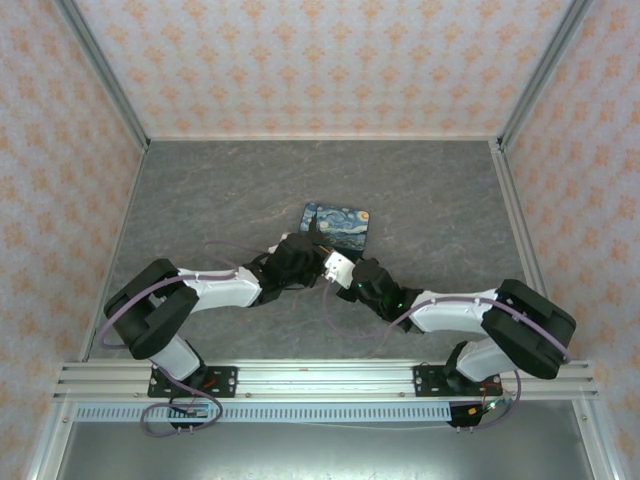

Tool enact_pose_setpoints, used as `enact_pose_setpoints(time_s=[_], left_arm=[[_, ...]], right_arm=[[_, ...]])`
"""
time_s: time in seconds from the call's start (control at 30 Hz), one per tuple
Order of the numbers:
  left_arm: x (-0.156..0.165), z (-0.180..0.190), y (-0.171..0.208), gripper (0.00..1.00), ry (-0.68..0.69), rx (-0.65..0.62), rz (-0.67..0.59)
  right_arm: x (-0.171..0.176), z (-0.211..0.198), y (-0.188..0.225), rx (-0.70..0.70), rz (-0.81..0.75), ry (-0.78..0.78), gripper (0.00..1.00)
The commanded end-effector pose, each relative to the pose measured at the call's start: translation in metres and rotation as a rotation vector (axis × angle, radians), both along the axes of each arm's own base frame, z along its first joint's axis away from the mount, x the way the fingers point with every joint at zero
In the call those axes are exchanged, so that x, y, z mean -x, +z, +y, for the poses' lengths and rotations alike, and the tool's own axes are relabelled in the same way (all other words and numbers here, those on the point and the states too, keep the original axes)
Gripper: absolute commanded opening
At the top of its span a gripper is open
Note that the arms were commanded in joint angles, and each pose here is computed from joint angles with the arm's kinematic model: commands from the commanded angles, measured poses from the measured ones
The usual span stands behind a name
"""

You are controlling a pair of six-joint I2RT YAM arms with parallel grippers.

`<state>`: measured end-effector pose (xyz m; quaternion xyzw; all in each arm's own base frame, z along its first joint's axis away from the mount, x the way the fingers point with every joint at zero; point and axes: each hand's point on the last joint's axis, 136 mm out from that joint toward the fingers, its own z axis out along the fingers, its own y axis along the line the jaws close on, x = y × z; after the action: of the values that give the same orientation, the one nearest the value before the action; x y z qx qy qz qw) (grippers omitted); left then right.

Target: Unlock the padlock with the key

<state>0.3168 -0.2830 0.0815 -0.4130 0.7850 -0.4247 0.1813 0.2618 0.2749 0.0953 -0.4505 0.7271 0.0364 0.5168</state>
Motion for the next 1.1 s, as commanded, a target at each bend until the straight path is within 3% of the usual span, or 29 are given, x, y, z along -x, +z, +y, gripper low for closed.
enact_pose_setpoints(time_s=[0.0,0.37,0.57,0.73,0.9,1.07], left_arm=[[-0.006,-0.008,0.021,0.00,-0.017,0.030,-0.054],[-0.005,-0.006,0.020,0.00,-0.010,0.032,-0.052],[-0.004,-0.005,0.021,0.00,-0.009,0.030,-0.054],[-0.004,-0.004,0.022,0.00,-0.007,0.029,-0.055],[-0.004,-0.001,0.021,0.00,-0.001,0.023,-0.055],[-0.004,0.001,0.022,0.00,0.001,0.019,-0.055]], right_arm=[[-0.008,0.015,0.020,-0.202,0.052,-0.069,0.00],[-0.013,0.032,0.005,-0.332,0.168,-0.109,0.00],[-0.010,0.027,-0.002,-0.230,0.111,-0.065,0.00],[-0.003,0.017,-0.008,-0.108,0.027,0.006,0.24],[0.001,0.010,-0.011,-0.016,-0.024,0.046,0.32],[-0.001,0.000,-0.009,0.041,-0.068,0.034,0.33]])
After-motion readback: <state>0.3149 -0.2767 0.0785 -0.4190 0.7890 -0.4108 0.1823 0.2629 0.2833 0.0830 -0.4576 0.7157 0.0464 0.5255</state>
